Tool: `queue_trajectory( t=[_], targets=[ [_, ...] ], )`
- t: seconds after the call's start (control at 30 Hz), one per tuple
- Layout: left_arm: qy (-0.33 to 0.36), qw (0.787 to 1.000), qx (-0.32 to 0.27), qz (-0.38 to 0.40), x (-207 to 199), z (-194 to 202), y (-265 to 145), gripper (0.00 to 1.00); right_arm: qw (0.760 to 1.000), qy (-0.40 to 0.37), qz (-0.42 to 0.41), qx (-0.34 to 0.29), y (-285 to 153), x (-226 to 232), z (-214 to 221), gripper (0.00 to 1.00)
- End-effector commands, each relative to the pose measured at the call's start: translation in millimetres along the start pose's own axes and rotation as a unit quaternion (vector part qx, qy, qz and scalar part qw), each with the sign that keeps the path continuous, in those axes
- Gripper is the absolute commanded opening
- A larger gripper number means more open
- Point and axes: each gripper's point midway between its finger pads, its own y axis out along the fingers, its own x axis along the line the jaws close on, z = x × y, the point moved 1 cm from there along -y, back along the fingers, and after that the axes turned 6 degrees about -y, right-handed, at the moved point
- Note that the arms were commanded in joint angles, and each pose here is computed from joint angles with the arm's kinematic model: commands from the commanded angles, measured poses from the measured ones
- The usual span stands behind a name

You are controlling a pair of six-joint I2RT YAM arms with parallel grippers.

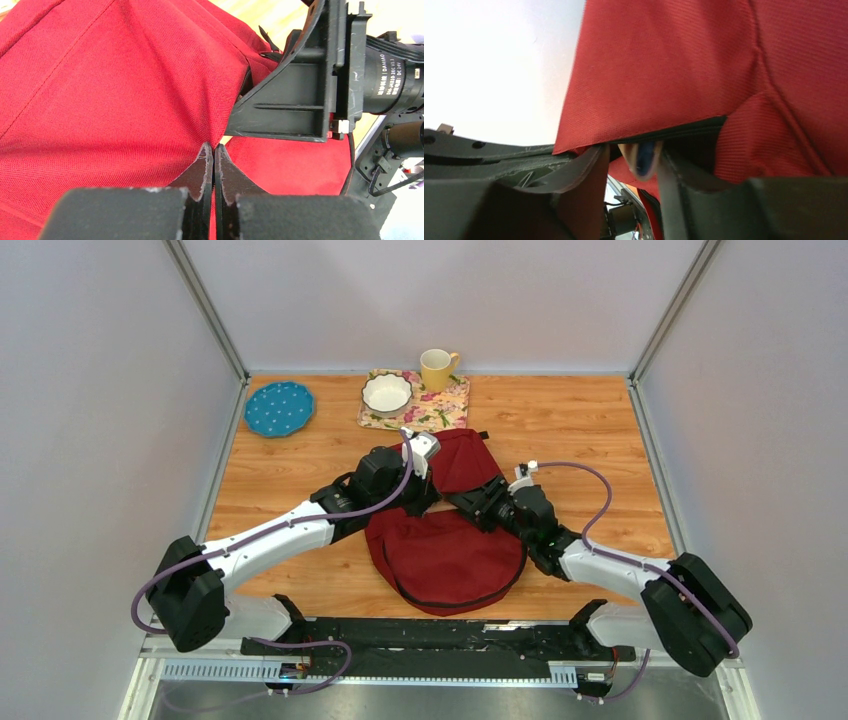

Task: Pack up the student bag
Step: Place the personal item in the student bag.

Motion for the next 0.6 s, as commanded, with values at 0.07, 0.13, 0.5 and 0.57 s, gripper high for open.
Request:
queue_trajectory(
  t=[0.07,0.13,0.5,0.57],
  targets=[
    [-0.006,0.999,-0.024,0.027,-15,-15,-4,0.0,1.0,0.018,0.021,0.004,3,-11,3,0.16],
    [-0.008,0.999,-0.024,0.029,-16,-15,-4,0.0,1.0,0.017,0.013,0.0,6,-6,1,0.08],
    [-0.017,0.999,-0.026,0.029,-18,-18,-6,0.0,0.99,0.065,-0.11,-0.063,30,46,-27,0.0],
    [-0.014,1.0,-0.022,0.018,-15,-19,-9,0.0,0.992,0.064,-0.082,-0.073,42,35,-27,0.0]
  ],
)
